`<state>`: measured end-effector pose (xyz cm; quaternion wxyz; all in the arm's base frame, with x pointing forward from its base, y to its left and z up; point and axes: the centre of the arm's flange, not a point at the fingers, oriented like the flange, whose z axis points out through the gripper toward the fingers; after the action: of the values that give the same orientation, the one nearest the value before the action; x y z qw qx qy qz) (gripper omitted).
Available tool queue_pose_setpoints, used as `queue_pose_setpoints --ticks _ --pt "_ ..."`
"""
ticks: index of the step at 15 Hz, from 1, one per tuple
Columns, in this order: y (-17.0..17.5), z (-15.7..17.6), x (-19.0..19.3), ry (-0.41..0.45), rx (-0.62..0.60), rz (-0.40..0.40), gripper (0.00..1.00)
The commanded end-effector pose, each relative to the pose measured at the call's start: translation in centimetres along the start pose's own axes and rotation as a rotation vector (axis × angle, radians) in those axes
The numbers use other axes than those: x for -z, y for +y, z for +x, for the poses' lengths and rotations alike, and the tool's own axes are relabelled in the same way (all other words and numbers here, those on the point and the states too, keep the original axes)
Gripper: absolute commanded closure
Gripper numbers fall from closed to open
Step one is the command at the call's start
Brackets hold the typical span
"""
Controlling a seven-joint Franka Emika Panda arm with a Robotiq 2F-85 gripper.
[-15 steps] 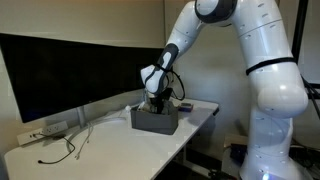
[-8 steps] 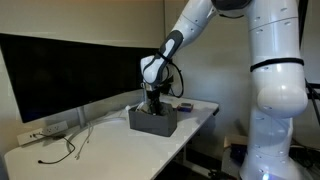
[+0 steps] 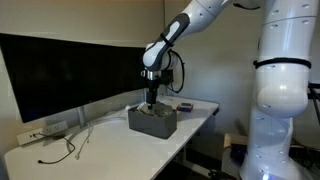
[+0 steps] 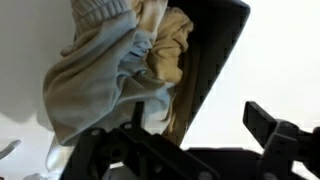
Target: Pick up the clothes from the table and put them in the box
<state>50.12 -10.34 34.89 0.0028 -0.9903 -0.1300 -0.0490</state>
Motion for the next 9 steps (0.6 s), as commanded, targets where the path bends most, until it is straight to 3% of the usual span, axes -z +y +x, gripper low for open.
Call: queue_pose_setpoints --ticks 1,4,9 --pt "1.1 -1.4 3.3 0.103 -0.043 0.081 0.0" --pt "2.8 -1.9 5.8 0.149 -0.106 0.115 0.0" --pt "6.1 -3.2 8.5 0.169 -0.178 0.092 0.0"
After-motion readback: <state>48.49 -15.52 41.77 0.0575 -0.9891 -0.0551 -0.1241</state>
